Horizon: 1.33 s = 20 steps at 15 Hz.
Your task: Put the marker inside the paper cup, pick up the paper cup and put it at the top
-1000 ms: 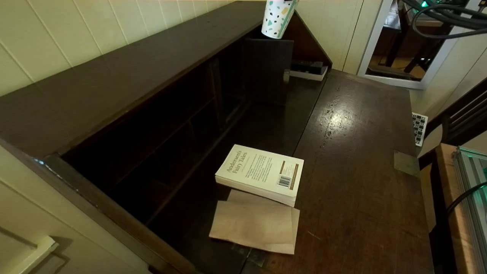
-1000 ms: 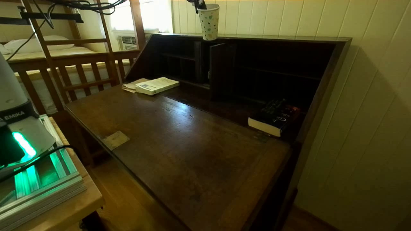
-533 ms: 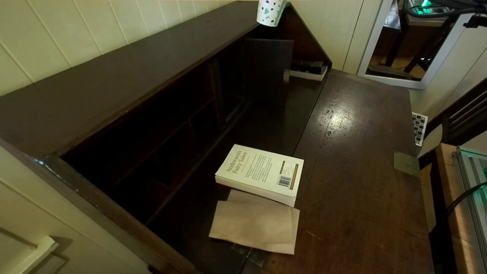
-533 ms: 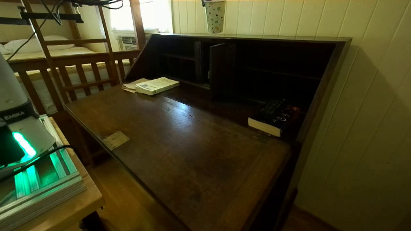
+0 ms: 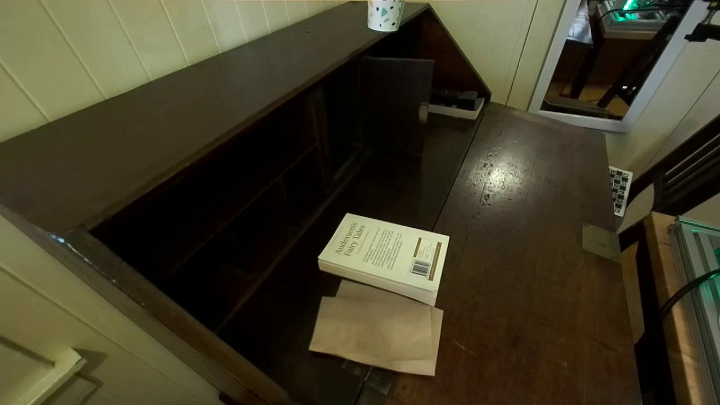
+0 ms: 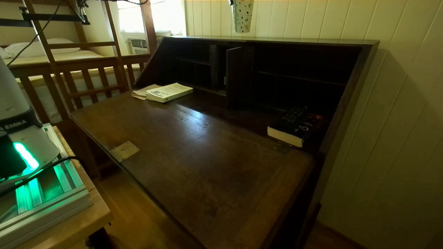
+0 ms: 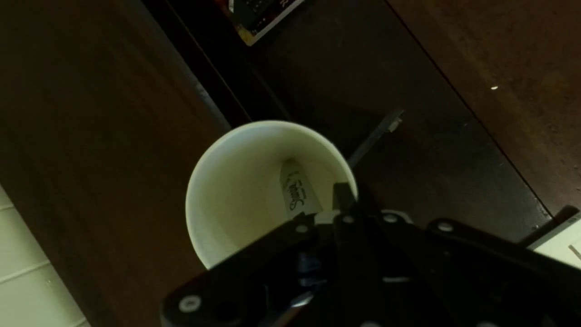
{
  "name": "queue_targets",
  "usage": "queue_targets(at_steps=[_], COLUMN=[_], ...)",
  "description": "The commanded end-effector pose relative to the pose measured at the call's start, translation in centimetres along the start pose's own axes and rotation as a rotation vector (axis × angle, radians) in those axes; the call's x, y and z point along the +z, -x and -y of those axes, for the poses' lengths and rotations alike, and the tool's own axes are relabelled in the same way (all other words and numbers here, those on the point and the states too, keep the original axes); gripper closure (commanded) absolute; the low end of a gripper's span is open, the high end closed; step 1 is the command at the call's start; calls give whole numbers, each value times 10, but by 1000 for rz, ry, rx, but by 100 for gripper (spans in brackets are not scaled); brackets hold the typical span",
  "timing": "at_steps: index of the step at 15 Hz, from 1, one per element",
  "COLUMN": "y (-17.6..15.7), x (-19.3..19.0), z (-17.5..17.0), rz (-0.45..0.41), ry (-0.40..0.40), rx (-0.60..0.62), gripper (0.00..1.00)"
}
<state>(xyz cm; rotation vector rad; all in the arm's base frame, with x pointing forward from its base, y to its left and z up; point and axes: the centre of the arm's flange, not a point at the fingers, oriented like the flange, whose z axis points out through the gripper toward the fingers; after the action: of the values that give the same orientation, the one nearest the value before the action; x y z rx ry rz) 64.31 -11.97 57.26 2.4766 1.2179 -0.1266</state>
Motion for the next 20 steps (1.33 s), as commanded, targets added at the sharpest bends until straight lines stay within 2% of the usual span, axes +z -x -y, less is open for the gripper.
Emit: queue_targets(at_steps=[1, 6, 10, 20], y=[-19, -39, -51, -69], x=[-8, -14, -7, 14], z=[-21, -23, -23, -28], rz=[-1, -43, -48, -39], ry=[55, 98, 119, 142], rx=[-154, -351, -447, -551], gripper=[99, 99, 99, 99])
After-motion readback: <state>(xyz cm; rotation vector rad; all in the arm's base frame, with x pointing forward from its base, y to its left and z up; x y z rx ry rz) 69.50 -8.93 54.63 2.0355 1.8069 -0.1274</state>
